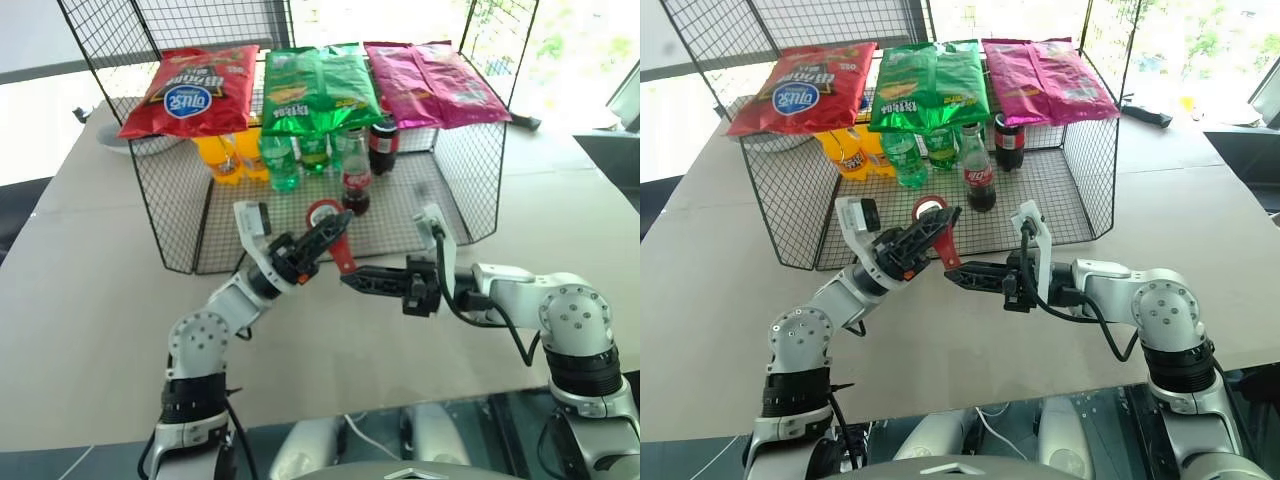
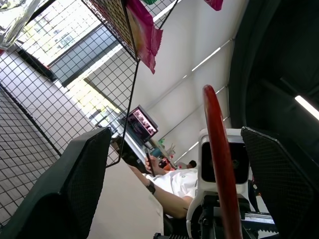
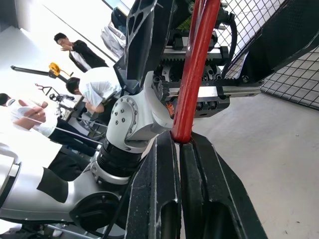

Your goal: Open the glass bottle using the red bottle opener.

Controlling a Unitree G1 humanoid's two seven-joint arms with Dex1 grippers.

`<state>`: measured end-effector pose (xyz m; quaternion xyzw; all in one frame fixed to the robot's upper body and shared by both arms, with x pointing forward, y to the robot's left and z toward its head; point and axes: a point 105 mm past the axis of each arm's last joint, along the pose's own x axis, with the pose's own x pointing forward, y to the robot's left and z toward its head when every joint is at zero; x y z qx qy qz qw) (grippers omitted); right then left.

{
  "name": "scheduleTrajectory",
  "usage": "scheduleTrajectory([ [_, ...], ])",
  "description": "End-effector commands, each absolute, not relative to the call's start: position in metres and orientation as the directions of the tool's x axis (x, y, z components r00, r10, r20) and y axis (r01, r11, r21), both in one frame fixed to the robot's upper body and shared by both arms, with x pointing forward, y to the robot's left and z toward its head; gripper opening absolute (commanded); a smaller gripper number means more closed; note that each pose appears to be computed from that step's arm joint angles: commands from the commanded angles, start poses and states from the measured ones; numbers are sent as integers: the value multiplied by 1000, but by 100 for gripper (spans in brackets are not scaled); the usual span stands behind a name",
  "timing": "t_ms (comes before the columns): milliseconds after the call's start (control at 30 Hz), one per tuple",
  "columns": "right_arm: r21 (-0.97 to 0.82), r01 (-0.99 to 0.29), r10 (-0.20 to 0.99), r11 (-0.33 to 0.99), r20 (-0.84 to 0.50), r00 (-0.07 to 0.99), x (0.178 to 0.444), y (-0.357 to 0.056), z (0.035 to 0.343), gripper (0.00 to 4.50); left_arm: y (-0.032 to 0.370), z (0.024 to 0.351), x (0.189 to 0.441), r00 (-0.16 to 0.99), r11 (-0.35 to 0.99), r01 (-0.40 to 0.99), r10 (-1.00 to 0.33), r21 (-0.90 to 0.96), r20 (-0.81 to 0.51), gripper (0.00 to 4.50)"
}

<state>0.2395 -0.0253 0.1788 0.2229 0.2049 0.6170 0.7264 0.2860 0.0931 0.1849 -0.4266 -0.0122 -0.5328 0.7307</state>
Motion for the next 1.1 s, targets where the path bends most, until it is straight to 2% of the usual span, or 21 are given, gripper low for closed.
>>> scheduleTrajectory([
  [33, 566, -815, 989, 121, -2, 145, 237, -26, 182, 0, 94, 207, 279, 385, 29, 833, -746, -552, 543, 377],
  [67, 567, -815, 989, 123, -4, 147, 238, -26, 182, 0, 94, 209, 278, 378, 19, 836, -745, -549, 549, 349],
  [300, 561, -816, 987, 142, -15, 161, 241, -27, 178, 0, 95, 213, 277, 367, -2, 837, -739, -548, 565, 11],
  [433, 545, -825, 985, 147, -4, 172, 244, -26, 180, 0, 94, 213, 276, 364, -7, 836, -742, -549, 563, 5],
  [567, 519, -846, 990, 118, 3, 140, 240, -25, 182, 0, 93, 212, 277, 364, -6, 834, -744, -551, 560, 5],
  [667, 512, -850, 989, 125, 6, 149, 241, -25, 182, 97, 93, 213, 278, 364, -6, 834, -745, -552, 559, 0],
  [767, 522, -838, 982, 159, 6, 190, 247, -25, 181, 233, 93, 213, 278, 364, -7, 834, -746, -552, 558, 0],
  [1100, 521, -846, 987, 114, 41, 158, 243, -19, 192, 233, 92, 212, 277, 359, -14, 831, -750, -556, 555, 0],
])
